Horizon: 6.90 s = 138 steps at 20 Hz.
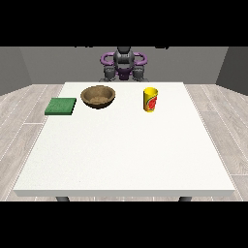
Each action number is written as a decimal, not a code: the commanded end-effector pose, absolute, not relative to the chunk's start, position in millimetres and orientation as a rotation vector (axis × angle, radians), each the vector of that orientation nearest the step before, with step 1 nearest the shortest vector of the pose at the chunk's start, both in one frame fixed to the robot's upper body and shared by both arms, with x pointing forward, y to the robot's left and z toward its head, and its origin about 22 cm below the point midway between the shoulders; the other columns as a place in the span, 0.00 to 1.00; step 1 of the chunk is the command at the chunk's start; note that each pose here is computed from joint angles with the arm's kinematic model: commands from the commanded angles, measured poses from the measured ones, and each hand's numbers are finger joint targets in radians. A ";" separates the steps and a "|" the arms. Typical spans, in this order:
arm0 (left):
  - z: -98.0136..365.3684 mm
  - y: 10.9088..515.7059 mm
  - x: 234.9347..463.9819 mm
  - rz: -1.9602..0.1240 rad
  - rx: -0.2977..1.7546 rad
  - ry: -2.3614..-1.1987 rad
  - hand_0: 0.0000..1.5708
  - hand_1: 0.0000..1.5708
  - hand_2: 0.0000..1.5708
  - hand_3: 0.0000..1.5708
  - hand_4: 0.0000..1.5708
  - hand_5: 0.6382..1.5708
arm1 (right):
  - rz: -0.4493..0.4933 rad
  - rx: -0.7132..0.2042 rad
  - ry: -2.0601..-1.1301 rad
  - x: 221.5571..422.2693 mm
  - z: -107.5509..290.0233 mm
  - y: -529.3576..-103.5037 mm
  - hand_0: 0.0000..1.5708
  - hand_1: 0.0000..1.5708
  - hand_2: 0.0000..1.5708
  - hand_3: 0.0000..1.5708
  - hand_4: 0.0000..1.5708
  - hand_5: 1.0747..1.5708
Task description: Pick the cup and pour the ball into the bowl, then pick the bowl and place it on the pad
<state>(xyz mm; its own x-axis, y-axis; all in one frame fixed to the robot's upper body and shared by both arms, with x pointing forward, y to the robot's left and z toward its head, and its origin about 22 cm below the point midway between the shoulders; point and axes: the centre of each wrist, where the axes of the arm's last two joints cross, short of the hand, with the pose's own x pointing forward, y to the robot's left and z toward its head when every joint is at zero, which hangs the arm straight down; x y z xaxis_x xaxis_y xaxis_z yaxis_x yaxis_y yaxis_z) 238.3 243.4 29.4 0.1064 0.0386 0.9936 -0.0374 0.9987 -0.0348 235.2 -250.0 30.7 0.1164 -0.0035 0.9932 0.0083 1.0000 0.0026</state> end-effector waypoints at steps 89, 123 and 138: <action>38.3 42.9 398.1 -1.432 1.560 -1.347 0.92 0.92 1.00 1.00 0.69 1.00 | -0.137 0.078 -1.586 290.3 27.3 -403.5 0.00 0.00 0.00 0.19 0.45 0.97; 180.4 258.0 413.7 -0.162 0.183 -1.776 0.00 0.00 0.00 0.00 0.67 1.00 | -0.314 -0.029 -1.424 257.2 -43.2 -360.9 0.00 0.00 0.00 0.00 0.46 0.99; 206.6 392.5 374.8 -0.112 0.120 -1.821 0.00 0.00 0.00 0.00 0.64 0.97 | -0.306 0.055 -1.487 273.8 -85.6 -312.6 0.00 0.00 0.00 0.00 0.37 0.97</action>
